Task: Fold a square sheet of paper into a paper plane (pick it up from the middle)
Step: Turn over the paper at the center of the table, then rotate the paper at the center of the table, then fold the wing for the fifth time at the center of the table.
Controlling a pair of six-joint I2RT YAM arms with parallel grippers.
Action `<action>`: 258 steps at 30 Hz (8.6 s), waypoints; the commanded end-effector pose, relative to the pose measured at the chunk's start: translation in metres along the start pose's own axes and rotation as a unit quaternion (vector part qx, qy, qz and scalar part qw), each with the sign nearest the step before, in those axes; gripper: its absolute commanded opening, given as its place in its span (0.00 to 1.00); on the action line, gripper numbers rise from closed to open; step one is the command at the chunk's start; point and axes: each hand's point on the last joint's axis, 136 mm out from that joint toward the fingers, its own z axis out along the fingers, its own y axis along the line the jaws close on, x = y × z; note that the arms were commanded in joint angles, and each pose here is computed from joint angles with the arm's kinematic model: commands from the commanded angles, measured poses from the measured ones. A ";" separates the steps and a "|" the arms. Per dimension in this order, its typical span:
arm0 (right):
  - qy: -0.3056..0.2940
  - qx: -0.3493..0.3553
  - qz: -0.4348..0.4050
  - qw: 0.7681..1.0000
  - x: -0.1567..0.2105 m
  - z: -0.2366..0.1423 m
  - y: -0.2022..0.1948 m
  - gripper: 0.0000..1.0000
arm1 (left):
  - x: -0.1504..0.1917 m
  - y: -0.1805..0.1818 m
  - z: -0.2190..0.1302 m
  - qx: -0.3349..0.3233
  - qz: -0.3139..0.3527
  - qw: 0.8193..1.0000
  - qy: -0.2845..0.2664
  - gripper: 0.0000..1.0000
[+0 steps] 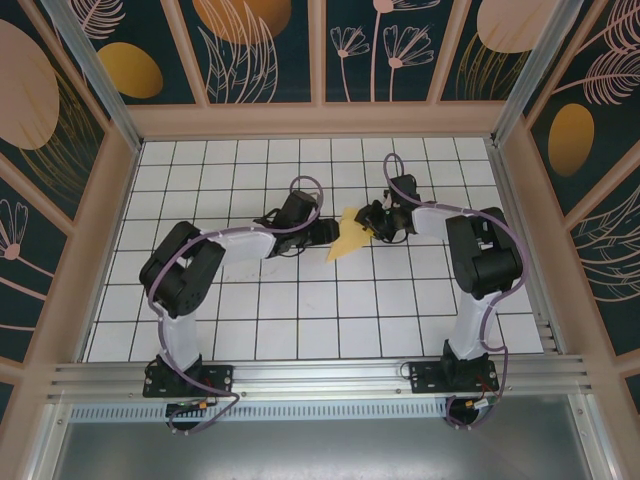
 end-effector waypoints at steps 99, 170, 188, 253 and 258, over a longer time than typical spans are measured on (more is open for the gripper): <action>-0.089 0.006 -0.042 0.995 -0.031 -0.072 0.010 0.49 | -0.095 -0.012 -0.073 -0.137 0.063 0.979 -0.135 0.75; 0.167 0.054 -0.333 0.926 0.134 0.082 0.076 0.26 | -0.055 0.132 -0.138 -0.168 -0.145 0.960 -0.170 0.99; 0.060 0.016 -0.241 0.968 0.117 -0.010 0.090 0.27 | -0.040 0.105 -0.114 -0.061 -0.172 0.975 -0.128 0.97; 0.109 0.002 -0.071 0.992 0.068 0.037 -0.007 0.20 | 0.015 0.038 -0.051 0.076 -0.263 0.961 -0.033 0.66; 0.112 0.003 -0.062 0.992 0.068 0.037 -0.012 0.21 | 0.014 0.036 -0.043 0.077 -0.278 0.957 -0.028 0.62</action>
